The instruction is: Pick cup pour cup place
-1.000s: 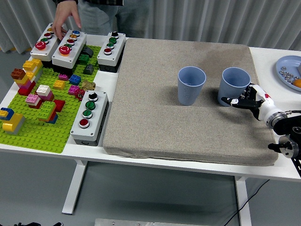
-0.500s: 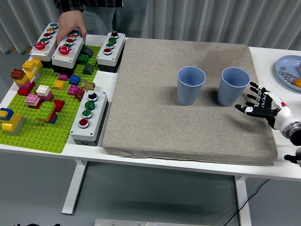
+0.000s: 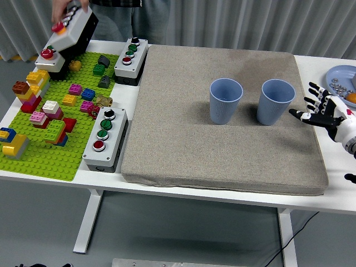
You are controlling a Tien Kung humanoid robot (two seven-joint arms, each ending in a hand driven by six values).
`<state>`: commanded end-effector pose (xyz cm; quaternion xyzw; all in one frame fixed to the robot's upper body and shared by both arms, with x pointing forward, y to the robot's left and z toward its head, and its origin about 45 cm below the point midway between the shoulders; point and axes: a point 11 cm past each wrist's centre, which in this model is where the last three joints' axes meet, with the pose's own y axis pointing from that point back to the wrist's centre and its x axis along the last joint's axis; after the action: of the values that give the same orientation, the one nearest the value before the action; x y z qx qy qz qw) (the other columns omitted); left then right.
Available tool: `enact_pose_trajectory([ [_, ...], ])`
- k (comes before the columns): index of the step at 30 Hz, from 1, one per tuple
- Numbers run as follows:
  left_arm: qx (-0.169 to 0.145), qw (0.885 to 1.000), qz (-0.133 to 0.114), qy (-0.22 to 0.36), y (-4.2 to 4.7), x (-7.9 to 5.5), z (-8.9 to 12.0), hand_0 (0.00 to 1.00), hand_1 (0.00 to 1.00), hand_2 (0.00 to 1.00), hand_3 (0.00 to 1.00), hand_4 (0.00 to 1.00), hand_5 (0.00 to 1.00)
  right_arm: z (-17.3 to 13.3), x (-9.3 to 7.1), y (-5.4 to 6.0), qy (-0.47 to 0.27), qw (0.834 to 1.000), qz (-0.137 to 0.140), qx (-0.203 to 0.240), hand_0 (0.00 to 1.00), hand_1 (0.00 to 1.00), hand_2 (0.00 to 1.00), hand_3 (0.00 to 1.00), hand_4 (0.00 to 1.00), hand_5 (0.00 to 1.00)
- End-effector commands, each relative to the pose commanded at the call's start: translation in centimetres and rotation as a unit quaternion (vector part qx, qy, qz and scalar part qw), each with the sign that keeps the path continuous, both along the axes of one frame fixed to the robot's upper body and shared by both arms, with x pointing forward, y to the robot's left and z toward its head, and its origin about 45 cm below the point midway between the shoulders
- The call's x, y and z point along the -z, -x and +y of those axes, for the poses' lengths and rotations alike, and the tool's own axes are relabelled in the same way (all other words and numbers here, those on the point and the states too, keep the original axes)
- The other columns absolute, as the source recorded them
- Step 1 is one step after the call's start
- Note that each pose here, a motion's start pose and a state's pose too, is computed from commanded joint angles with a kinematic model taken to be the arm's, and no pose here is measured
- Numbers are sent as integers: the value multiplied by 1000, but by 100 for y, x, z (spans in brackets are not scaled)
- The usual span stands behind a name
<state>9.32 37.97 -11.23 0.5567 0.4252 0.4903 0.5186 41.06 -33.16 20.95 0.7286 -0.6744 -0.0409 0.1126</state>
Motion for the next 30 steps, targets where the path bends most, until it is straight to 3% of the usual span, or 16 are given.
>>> enact_pose_trajectory([
  [4, -1, 1000, -1, 0, -6, -3, 7, 777, 762, 812, 631, 506, 998, -74, -252, -139, 0, 1000, -27, 11, 994, 926, 998, 990, 877, 111],
  [13, -1, 1000, -3, -1, -31, -10, 12, 777, 762, 812, 631, 505, 998, -63, -570, -402, -38, 996, -67, 45, 987, 910, 984, 962, 875, 116],
  [14, -1, 1000, -3, -1, -31, -10, 11, 778, 762, 812, 631, 504, 998, -61, -581, -415, -42, 996, -69, 48, 958, 870, 940, 904, 852, 269],
  [19, 0, 1000, -2, 0, -30, -9, 10, 778, 762, 812, 631, 504, 998, -46, -626, -514, -97, 989, -80, 83, 958, 870, 940, 904, 852, 269],
  [20, 0, 1000, -2, 0, -28, -9, 12, 777, 762, 812, 631, 505, 998, -53, -629, -535, -118, 985, -78, 97, 942, 845, 874, 835, 874, 521],
  [25, 0, 1000, -2, 0, -29, -10, 13, 777, 762, 812, 631, 505, 998, -48, -607, -574, -189, 972, -60, 130, 942, 845, 874, 835, 874, 521],
  [26, 1, 1000, -2, 0, -32, -11, 13, 778, 762, 812, 630, 504, 998, -39, -600, -581, -192, 970, -57, 136, 939, 824, 825, 798, 858, 967],
  [30, 2, 1000, -2, 0, -35, -11, 10, 778, 762, 812, 630, 504, 998, -25, -580, -597, -203, 967, -51, 147, 939, 824, 825, 798, 858, 967],
])
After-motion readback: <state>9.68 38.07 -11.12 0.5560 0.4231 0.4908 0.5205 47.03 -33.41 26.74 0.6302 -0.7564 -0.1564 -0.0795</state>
